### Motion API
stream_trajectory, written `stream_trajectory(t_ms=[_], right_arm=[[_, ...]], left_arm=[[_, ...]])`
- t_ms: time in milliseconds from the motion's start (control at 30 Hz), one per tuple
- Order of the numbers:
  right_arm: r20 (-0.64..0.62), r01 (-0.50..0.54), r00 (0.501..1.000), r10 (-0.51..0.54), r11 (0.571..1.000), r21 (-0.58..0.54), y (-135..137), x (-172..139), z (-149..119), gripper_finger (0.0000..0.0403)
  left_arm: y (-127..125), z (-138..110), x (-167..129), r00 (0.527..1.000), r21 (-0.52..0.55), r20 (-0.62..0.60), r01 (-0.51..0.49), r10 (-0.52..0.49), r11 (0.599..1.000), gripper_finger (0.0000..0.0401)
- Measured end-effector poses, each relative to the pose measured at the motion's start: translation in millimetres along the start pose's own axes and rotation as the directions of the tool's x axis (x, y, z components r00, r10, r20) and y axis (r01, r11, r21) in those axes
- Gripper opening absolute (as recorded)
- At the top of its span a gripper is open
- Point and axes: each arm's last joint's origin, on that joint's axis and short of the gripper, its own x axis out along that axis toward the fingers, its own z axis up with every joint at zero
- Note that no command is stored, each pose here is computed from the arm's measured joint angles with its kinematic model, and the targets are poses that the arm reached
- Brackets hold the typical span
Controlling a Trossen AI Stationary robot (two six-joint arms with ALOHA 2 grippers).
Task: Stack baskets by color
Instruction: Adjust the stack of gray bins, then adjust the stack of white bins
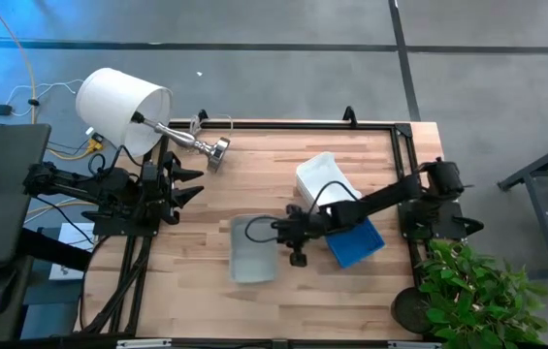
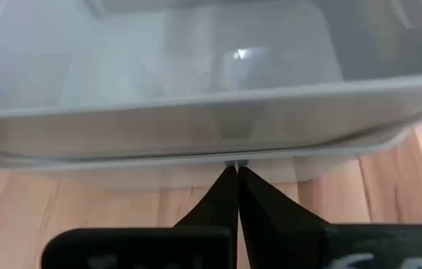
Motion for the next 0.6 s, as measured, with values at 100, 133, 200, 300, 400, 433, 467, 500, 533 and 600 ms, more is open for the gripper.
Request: stream_trajectory(t_ms=[100, 133, 200, 300, 400, 433, 467, 500, 533, 600], right_arm=[[0.048, -0.020, 0.999, 0.020, 1.000, 0.005, -8.1, 6.5, 3.4, 0.0000], [0.051, -0.031, 0.998, 0.030, 1.000, 0.007, -9.5, 7.6, 3.5, 0.0000], [0.035, -0.040, 0.999, 0.039, 0.999, 0.020, -10.9, 9.0, 1.7, 0.0000], [-0.042, -0.039, 0.998, 0.041, 0.998, 0.057, -8.2, 8.1, -5.7, 0.0000], [-0.111, -0.060, 0.991, 0.071, 0.993, 0.097, 3.0, 5.9, -12.8, 0.0000], [-0.123, -0.074, 0.989, 0.087, 0.991, 0.107, 8.1, 5.7, -14.5, 0.0000], [-0.125, -0.087, 0.987, 0.102, 0.990, 0.115, 13.6, 6.2, -15.7, 0.0000], [-0.114, -0.100, 0.987, 0.113, 0.988, 0.119, 18.9, 7.5, -15.9, 0.0000], [-0.102, -0.108, 0.987, 0.121, 0.987, 0.122, 24.0, 8.9, -16.3, 0.0000], [-0.066, -0.113, 0.990, 0.122, 0.986, 0.122, 32.8, 12.5, -16.3, 0.0000]], left_arm=[[0.0, 0.1, -0.1, 1.000, 0.000, 0.000, 0.000, 0.000, 1.000, 0.0184], [0.0, 0.1, -0.1, 1.000, 0.000, 0.000, 0.000, 0.000, 1.000, 0.0184], [0.0, 0.1, -0.1, 1.000, 0.000, 0.000, 0.000, 0.000, 1.000, 0.0184], [0.0, 0.1, -0.1, 1.000, 0.000, 0.000, 0.001, -0.001, 1.000, 0.0184], [0.0, 0.1, -0.1, 1.000, 0.008, 0.000, 0.000, 0.000, 1.000, 0.0184], [0.0, 0.0, -0.1, 1.000, 0.010, -0.001, 0.000, 0.000, 1.000, 0.0184], [0.0, 0.1, -0.1, 1.000, 0.010, 0.000, 0.000, 0.000, 1.000, 0.0184], [0.0, 0.0, -0.1, 1.000, 0.010, 0.000, 0.000, 0.000, 1.000, 0.0184], [0.0, 0.0, -0.1, 1.000, 0.010, 0.000, 0.000, 0.000, 1.000, 0.0184], [0.0, 0.1, -0.1, 1.000, 0.009, 0.000, 0.001, -0.001, 1.000, 0.0184]])
